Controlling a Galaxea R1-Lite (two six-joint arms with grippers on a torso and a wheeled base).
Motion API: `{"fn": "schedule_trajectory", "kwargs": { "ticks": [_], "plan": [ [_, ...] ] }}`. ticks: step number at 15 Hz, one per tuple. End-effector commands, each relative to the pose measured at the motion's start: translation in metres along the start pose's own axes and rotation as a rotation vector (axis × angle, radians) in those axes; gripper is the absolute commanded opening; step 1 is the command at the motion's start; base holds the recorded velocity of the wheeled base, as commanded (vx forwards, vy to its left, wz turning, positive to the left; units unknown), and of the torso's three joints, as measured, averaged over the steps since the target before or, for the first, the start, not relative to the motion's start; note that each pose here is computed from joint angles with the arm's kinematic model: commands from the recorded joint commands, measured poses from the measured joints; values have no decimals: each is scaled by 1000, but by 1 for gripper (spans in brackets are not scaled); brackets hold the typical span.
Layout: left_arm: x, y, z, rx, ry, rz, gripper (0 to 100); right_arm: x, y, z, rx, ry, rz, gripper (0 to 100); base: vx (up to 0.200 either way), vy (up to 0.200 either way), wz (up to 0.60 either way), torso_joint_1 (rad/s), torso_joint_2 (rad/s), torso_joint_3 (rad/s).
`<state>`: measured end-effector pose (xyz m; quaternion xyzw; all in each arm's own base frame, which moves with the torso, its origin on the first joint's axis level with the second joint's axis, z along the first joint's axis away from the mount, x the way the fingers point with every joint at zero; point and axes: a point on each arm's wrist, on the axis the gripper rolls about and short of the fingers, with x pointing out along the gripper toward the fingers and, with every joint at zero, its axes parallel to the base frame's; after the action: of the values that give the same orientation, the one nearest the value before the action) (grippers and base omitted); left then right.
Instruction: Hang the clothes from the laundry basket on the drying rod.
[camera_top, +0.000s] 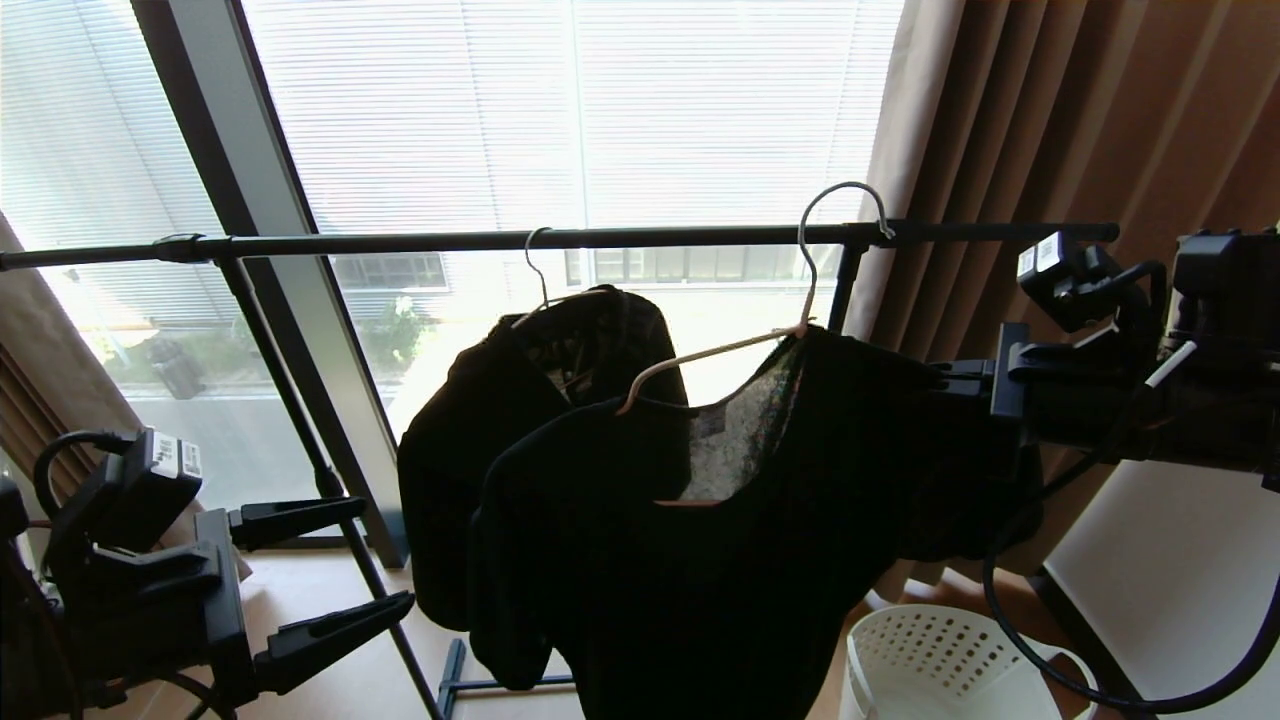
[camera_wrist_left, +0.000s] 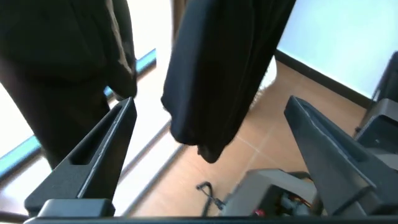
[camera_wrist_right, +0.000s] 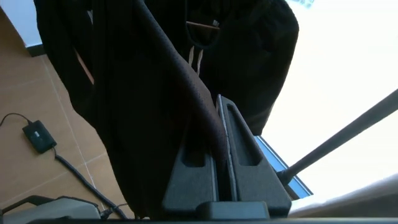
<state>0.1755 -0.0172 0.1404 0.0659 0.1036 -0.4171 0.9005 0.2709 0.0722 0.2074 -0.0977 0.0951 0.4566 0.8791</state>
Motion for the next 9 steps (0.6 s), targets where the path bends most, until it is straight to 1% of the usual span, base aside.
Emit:
{"fn": "schedule_trajectory", "kwargs": {
  "ticks": [1,2,3,4,6,8,9],
  "plan": [
    [6,-4,26,78,-46,4,100,7,1,-6,1,19,22,0,0,0,0,0,0,0],
    [10,-7,33,85,-45,-14,100,9,2,-8,1,24,29,0,0,0,0,0,0,0],
    [13,-12,44,89,-42,-54,100,11,4,-8,-3,26,38,0,0,0,0,0,0,0],
    [18,-18,59,87,-29,-108,100,14,5,-10,1,32,48,0,0,0,0,0,0,0],
    [26,-26,77,84,1,-188,100,14,6,-10,-2,33,50,0,0,0,0,0,0,0],
    [34,-34,89,95,5,-254,100,15,7,-12,-19,38,53,0,0,0,0,0,0,0],
    [43,-34,90,92,18,-275,100,17,10,-12,-21,38,66,0,0,0,0,0,0,0]
  ]
}}
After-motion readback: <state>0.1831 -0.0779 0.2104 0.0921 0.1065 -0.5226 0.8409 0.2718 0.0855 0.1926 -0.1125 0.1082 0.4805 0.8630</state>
